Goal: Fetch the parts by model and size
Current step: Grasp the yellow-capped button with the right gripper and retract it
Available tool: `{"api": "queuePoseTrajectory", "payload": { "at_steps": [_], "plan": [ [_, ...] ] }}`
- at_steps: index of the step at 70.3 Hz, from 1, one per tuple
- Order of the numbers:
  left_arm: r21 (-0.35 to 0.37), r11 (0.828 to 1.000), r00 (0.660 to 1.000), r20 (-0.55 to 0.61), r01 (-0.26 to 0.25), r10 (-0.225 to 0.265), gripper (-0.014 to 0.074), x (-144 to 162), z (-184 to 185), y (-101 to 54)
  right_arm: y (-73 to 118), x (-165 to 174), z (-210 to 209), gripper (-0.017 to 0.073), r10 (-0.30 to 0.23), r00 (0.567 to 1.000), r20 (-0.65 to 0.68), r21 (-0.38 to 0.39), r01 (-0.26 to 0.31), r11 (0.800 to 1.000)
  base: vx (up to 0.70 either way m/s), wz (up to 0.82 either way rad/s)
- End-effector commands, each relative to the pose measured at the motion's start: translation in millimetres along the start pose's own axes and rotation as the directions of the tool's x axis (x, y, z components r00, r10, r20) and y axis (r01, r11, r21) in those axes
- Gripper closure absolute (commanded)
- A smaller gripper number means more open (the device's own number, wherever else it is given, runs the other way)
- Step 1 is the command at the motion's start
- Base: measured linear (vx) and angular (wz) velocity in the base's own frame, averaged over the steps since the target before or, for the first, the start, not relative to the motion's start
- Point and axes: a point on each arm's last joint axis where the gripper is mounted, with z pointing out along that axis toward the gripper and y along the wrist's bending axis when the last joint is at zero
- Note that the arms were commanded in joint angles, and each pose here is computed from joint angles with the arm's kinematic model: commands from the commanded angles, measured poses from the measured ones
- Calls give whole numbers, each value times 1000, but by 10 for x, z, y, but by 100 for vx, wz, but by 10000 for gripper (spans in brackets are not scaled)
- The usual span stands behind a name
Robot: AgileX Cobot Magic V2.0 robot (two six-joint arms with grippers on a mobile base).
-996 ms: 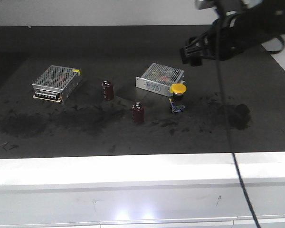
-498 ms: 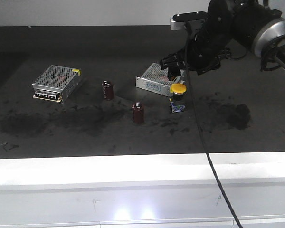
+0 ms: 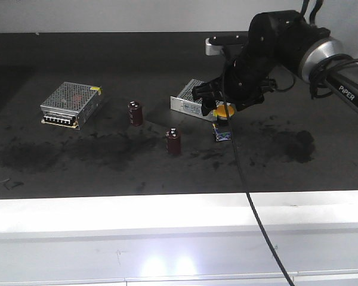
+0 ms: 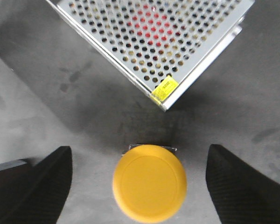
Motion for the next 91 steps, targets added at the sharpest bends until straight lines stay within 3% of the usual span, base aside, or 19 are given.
{"api": "queuePoseTrajectory", "payload": {
  "at_steps": [1,16,34,46,64,77,91],
  "plan": [
    [16,1000,996,93,0,-2,601,-141,-19,-17,6,-100,-325,26,3,995,101,-4,-3,1000,0,0],
    [16,1000,996,93,0,-2,601,-141,-19,-17,0,-90,-217,161,13,997,77,-3,-13,1000,0,0],
    [16,1000,996,93,0,-2,601,-141,-19,-17,-12,-106,-454,575,7,992,126,21,-9,1000,0,0],
    [16,1000,996,93,0,-2,601,-141,-19,-17,26,-81,-970,569,-71,975,209,43,64,997,0,0],
    [16,1000,996,93,0,-2,601,-141,-19,-17,18,68,-1658,568,-109,925,365,98,78,992,0,0],
    [16,1000,996,93,0,-2,601,-141,-19,-17,-19,522,-1772,568,-100,885,454,91,66,994,0,0],
    [16,1000,996,93,0,-2,601,-141,-19,-17,-45,1174,-1971,568,-98,802,589,72,69,995,0,0]
  ]
}}
